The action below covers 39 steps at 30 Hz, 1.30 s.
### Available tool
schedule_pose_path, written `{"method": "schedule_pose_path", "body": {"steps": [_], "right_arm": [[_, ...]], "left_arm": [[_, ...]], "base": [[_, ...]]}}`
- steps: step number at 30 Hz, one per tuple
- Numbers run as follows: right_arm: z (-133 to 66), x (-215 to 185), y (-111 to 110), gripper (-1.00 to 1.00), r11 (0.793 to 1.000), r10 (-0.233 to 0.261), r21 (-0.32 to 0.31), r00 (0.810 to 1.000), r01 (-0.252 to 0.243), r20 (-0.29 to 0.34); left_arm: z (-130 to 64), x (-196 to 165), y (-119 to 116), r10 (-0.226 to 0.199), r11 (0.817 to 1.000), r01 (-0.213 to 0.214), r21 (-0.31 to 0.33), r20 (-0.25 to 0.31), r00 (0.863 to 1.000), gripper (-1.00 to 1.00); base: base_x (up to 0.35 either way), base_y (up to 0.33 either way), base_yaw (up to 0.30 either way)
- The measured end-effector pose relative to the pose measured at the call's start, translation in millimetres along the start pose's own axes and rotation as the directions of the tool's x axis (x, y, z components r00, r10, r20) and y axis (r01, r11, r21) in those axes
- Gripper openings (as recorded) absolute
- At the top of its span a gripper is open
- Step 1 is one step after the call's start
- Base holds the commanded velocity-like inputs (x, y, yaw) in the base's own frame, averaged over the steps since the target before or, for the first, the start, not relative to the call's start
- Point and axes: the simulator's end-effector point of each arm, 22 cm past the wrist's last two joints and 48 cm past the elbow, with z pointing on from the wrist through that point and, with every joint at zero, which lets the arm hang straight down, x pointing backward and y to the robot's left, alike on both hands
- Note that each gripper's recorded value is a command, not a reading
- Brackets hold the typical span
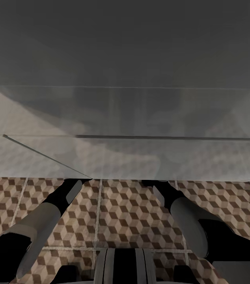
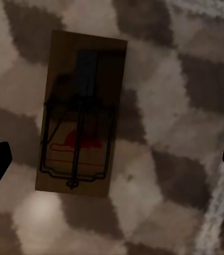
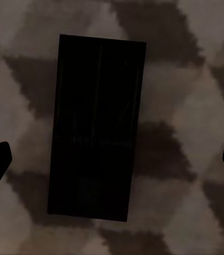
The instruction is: Take the four mousetraps from the cabinet in the bathroom and place them on the bathroom floor. Make sure all four end up on the same floor surface, and ensure that at least two of them are either under or directly next to the same bathroom sink.
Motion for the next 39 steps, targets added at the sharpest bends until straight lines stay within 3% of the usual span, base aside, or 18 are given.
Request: {"method": "schedule_pose_path", "body": {"steps": [39], "right_arm": [[0.0,0.2,0.0,1.00,1.000,0.000,0.000,1.000,0.000,0.000]], "left_arm": [[-0.1,0.2,-1.0,0.001,1.000,-0.001,0.000,0.000,1.000,1.00]], "base": [[0.000,0.000,0.000]]}}
